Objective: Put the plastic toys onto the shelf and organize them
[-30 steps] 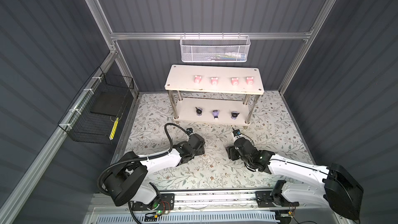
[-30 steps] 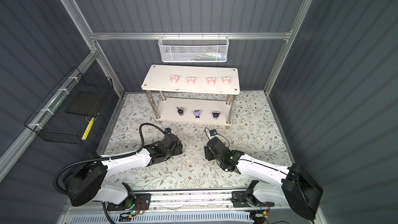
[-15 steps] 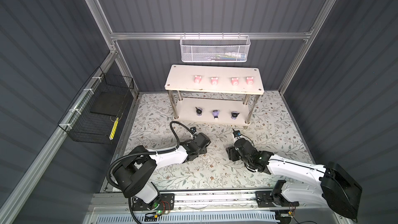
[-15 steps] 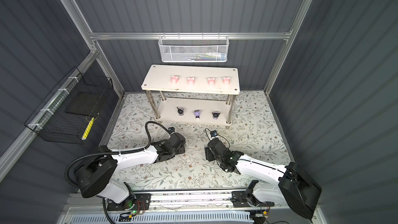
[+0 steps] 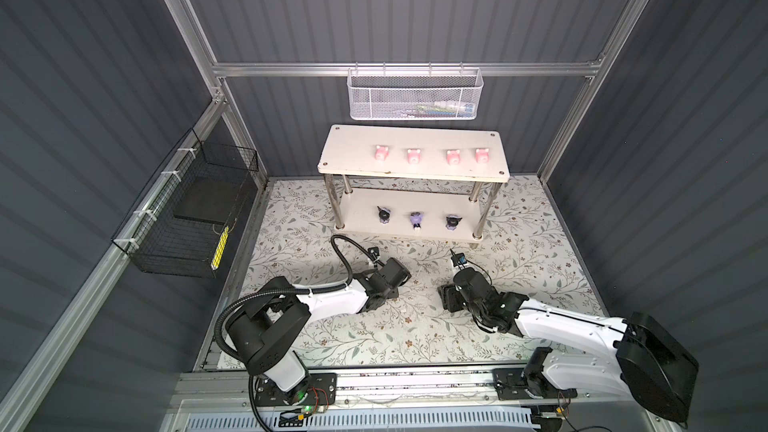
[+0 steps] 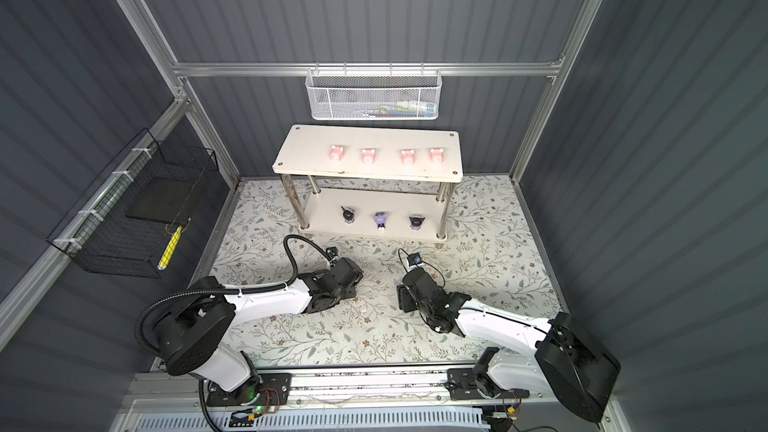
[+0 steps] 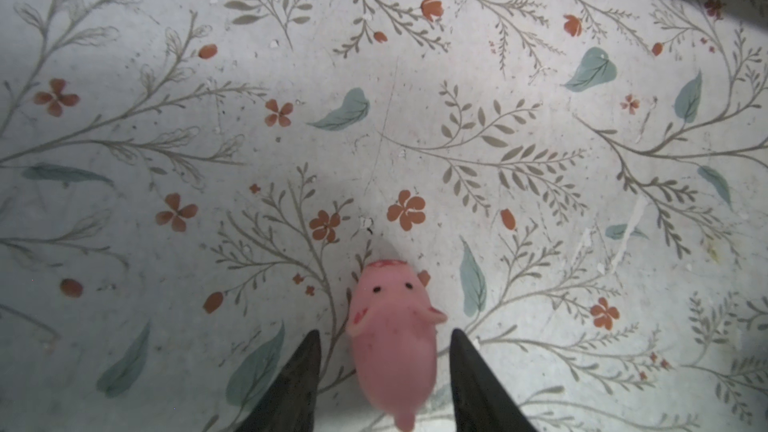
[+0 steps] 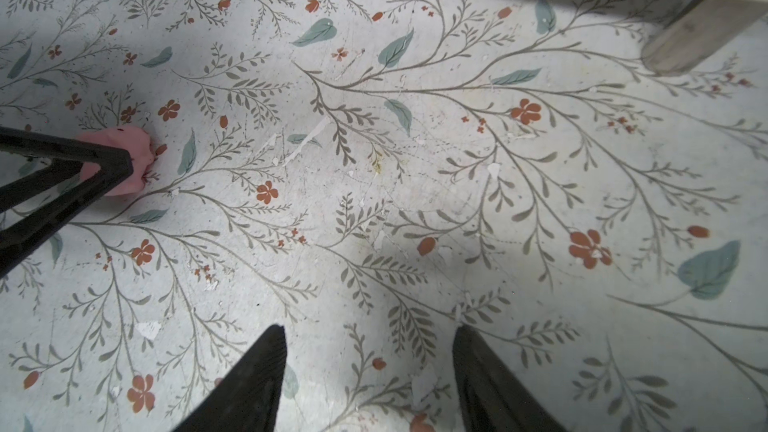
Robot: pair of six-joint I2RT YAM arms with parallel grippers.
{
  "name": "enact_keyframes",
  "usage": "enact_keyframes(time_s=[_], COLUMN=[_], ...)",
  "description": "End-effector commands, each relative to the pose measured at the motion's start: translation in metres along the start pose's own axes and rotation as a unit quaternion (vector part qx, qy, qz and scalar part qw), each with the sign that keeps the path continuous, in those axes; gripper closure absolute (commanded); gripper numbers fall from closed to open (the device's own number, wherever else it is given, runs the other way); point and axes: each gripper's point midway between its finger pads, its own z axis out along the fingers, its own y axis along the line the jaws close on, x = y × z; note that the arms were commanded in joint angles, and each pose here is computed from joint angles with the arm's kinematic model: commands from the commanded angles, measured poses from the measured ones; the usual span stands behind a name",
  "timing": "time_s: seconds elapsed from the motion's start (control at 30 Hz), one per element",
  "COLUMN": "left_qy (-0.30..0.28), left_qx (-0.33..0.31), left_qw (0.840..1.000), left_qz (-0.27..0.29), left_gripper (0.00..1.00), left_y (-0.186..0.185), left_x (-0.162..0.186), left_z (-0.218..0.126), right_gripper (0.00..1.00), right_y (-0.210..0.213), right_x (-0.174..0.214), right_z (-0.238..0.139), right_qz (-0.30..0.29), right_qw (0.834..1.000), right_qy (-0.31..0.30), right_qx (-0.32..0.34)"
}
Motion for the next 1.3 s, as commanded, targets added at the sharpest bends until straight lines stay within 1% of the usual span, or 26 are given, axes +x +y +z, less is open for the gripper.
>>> enact_keyframes(time_s=[0.0, 0.13, 0.23, 0.4, 0.53, 0.63, 0.77, 0.93, 1.1, 1.27], left_qy=[-0.003, -0.001, 0.0, 0.004, 0.006, 0.01, 0.01, 0.003, -0.018, -0.021], left_qx=[-0.016, -0.015, -0.015, -0.016, -0.02, -0.021, -0.021, -0.022, -0.007, 0.033], left_qw=[1.0, 1.0, 1.0, 1.0, 1.0, 1.0, 1.0, 0.999, 0.998, 0.994], left_qz=[-0.002, -0.001, -0.003, -0.002, -0.002, -0.002, -0.001, 0.029, 0.066, 0.097], left_gripper=[0.52, 0.52, 0.55, 0.55, 0.64, 0.66, 0.67, 0.68, 0.67, 0.65], left_y=[0.002, 0.001, 0.0, 0.0, 0.001, 0.002, 0.003, 0.001, -0.008, -0.019], left_x=[-0.002, 0.0, -0.001, 0.002, 0.003, 0.005, 0.003, -0.018, -0.059, -0.104], left_z=[0.001, 0.003, 0.003, 0.006, 0.007, 0.008, 0.002, -0.028, -0.083, -0.135], right_gripper=[0.34, 0.34, 0.34, 0.34, 0.34, 0.34, 0.34, 0.34, 0.34, 0.34], right_y=[-0.002, -0.001, -0.001, -0.001, -0.002, -0.001, -0.001, -0.002, -0.001, 0.001], right_x=[0.004, 0.004, 0.005, 0.006, 0.006, 0.007, 0.008, 0.009, 0.008, 0.007], right_z=[0.002, 0.003, 0.004, 0.004, 0.004, 0.006, 0.006, 0.006, 0.006, 0.007], right_qz=[0.009, 0.009, 0.009, 0.011, 0.012, 0.012, 0.012, 0.012, 0.012, 0.011], right_qw=[1.0, 1.0, 1.0, 1.0, 1.0, 1.0, 1.0, 1.0, 1.0, 1.0], right_qy=[0.004, 0.005, 0.006, 0.007, 0.007, 0.009, 0.009, 0.011, 0.011, 0.012], right_qx=[-0.001, -0.001, -0.002, -0.003, -0.003, -0.004, -0.005, -0.004, -0.005, -0.008])
